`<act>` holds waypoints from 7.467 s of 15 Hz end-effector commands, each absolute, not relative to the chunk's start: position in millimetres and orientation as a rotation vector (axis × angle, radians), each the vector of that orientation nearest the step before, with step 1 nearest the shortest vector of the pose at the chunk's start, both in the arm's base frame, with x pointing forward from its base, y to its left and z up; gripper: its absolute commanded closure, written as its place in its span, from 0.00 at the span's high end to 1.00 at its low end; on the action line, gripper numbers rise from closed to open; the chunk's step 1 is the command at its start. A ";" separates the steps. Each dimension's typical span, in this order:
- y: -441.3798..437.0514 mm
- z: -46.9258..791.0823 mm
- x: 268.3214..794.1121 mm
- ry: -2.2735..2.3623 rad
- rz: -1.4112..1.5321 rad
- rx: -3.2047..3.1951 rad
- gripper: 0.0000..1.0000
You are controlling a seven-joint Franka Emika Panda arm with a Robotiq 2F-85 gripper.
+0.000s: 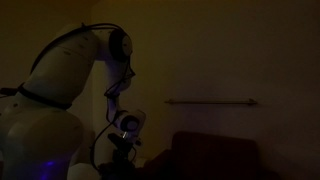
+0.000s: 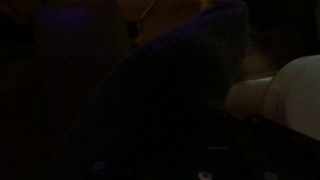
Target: Use the towel to clean the left armrest of the chair
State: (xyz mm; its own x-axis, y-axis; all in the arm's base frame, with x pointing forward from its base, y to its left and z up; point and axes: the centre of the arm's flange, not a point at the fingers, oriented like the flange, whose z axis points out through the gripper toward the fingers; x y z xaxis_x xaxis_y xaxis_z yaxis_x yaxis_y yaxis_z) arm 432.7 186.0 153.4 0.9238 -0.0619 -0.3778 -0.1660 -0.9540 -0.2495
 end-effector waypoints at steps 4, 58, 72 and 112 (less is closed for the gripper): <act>169.7 239.0 456.4 -0.020 0.427 -2.897 0.06; 117.1 330.2 577.4 -0.006 -0.449 -3.107 0.07; 199.0 102.8 515.8 0.020 0.081 -2.807 0.07; 142.0 125.0 552.4 0.208 -0.020 -2.930 0.06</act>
State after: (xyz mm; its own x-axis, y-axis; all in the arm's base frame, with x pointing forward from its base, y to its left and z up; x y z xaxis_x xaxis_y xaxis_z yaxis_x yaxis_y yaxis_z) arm 546.2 159.4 157.7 0.9933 -0.1010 0.0567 -0.0917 -0.9847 -0.1481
